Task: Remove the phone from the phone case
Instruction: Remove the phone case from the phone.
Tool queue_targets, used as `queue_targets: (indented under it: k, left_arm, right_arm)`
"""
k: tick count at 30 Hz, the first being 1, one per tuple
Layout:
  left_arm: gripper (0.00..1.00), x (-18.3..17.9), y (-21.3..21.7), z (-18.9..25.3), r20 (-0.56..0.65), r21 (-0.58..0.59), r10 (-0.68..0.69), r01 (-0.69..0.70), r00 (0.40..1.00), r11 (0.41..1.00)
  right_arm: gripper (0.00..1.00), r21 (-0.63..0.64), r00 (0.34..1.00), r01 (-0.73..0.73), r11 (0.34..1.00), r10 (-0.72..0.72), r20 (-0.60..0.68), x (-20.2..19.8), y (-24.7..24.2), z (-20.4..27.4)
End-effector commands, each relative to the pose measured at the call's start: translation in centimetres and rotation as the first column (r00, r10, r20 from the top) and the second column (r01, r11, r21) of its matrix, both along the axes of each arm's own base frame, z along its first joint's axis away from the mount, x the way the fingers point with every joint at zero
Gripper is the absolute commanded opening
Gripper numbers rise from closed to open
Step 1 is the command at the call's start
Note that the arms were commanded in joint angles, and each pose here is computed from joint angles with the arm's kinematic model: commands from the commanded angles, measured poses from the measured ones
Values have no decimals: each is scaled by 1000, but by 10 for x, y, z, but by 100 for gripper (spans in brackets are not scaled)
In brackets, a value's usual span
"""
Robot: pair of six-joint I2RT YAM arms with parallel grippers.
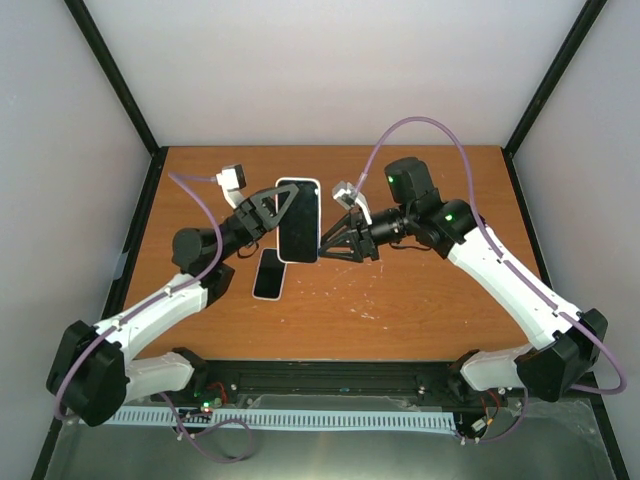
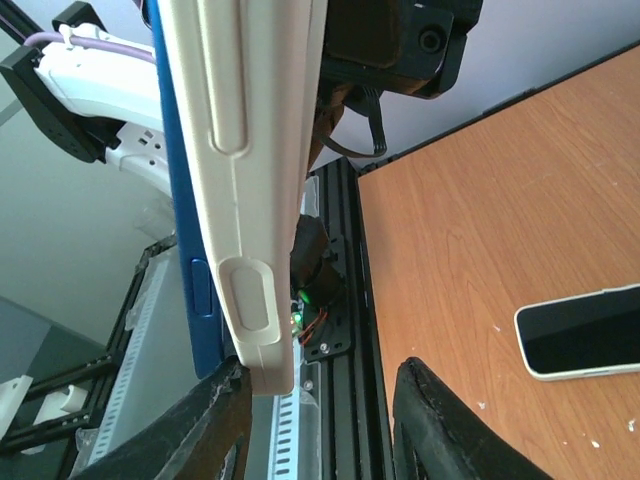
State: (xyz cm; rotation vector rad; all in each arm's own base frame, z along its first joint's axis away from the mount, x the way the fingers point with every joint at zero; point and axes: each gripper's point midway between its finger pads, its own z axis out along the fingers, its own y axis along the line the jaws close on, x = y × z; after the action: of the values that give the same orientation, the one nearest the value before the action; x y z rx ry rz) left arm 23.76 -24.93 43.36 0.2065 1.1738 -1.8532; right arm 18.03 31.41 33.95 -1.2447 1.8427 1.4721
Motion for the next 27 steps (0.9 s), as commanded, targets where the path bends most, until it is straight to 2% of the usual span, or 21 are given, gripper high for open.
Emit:
queue_targets:
  k: [1, 7, 17, 21, 26, 27]
  left_arm:
    - [0, -15, -1, 21, 53, -61, -5, 9, 999, 998]
    - [0, -13, 1, 11, 25, -65, 6, -4, 1000, 998]
    - [0, -8, -18, 0, -4, -32, -22, 22, 1000, 999]
    - [0, -5, -24, -6, -23, -17, -34, 34, 999, 999]
    - [0, 0, -32, -14, -42, 7, -50, 50, 998, 999]
    - [0, 0, -33, -14, -39, 6, -58, 58, 998, 998]
  right_arm:
    - [40, 105, 996, -26, 994, 18, 84, 4, 25, 29]
    - [34, 158, 999, -16, 987, 10, 38, 11, 34, 43]
    - [32, 60, 995, -6, 998, -1, 103, 15, 46, 27]
    - [31, 85, 992, -67, 994, 57, 114, 3, 44, 31]
    - [25, 140, 977, -178, 974, 158, 143, -15, 41, 50]
    - [20, 147, 977, -183, 972, 164, 134, -15, 42, 53]
